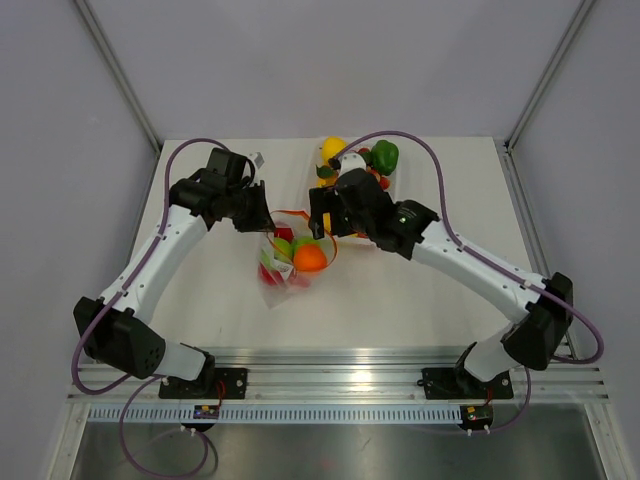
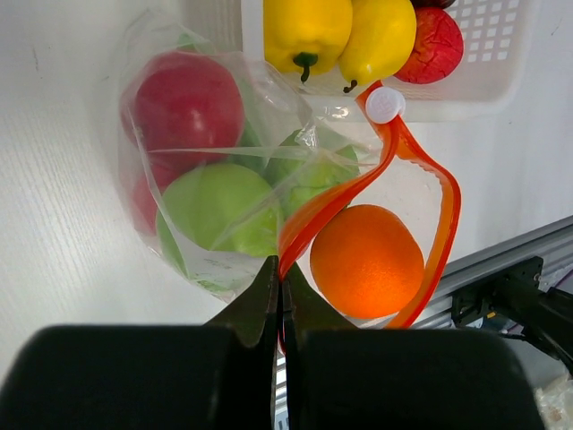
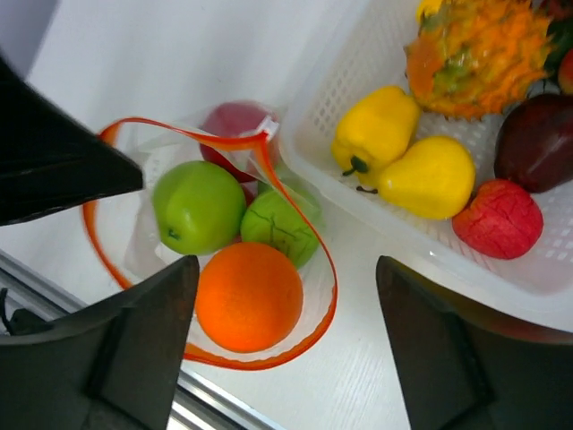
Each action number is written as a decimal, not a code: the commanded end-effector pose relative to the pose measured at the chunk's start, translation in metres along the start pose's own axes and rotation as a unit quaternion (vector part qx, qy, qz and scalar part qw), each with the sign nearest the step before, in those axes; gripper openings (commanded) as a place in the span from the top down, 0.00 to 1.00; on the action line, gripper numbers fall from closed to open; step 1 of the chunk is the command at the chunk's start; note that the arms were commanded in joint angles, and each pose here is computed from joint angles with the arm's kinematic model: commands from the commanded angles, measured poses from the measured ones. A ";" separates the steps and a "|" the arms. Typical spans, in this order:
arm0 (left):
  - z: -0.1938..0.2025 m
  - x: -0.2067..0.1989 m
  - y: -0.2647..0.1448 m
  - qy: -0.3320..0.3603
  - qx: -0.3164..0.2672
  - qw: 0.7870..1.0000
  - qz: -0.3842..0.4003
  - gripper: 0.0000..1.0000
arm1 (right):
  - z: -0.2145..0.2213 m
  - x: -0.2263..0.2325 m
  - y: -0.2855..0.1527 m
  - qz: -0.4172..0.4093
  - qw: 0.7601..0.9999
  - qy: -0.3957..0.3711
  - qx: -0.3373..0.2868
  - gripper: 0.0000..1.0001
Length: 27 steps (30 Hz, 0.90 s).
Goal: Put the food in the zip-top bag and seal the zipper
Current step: Place the fake fruit in the zipper food storage bag, then adjust the zipper food storage bag at the center of the board.
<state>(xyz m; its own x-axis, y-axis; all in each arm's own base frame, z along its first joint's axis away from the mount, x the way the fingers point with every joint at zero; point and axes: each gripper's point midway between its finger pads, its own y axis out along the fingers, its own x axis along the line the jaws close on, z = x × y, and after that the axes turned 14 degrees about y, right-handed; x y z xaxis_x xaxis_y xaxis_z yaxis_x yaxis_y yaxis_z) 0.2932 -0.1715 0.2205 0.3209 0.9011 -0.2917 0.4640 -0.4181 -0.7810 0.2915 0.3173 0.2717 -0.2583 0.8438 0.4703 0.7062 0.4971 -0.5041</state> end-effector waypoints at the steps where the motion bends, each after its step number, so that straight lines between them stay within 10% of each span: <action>1: -0.020 -0.012 -0.016 0.033 -0.047 0.998 0.031 1.00 | 0.007 -0.024 0.025 0.047 0.998 -0.029 0.037 0.09; 5: -0.023 -0.013 -0.020 0.042 -0.051 0.997 0.031 1.00 | 0.008 -0.039 0.054 0.051 0.996 -0.022 0.066 0.12; 18: -0.031 -0.023 -0.021 0.049 -0.062 0.995 0.057 1.00 | 0.015 -0.012 0.052 -0.048 0.994 -0.005 0.093 1.00; 27: -0.030 -0.048 -0.031 0.090 -0.071 0.986 0.119 0.76 | -0.008 0.015 0.031 -0.098 0.992 0.047 0.059 1.00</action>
<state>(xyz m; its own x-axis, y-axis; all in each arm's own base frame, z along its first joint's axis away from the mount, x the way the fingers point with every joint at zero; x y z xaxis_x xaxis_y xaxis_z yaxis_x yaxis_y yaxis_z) 0.2878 -0.1893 0.2332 0.4553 0.8229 -0.3399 0.4260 -0.5365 -0.7285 0.3171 0.3321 0.2135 -0.2659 0.8059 0.5289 0.5246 0.5813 -0.6220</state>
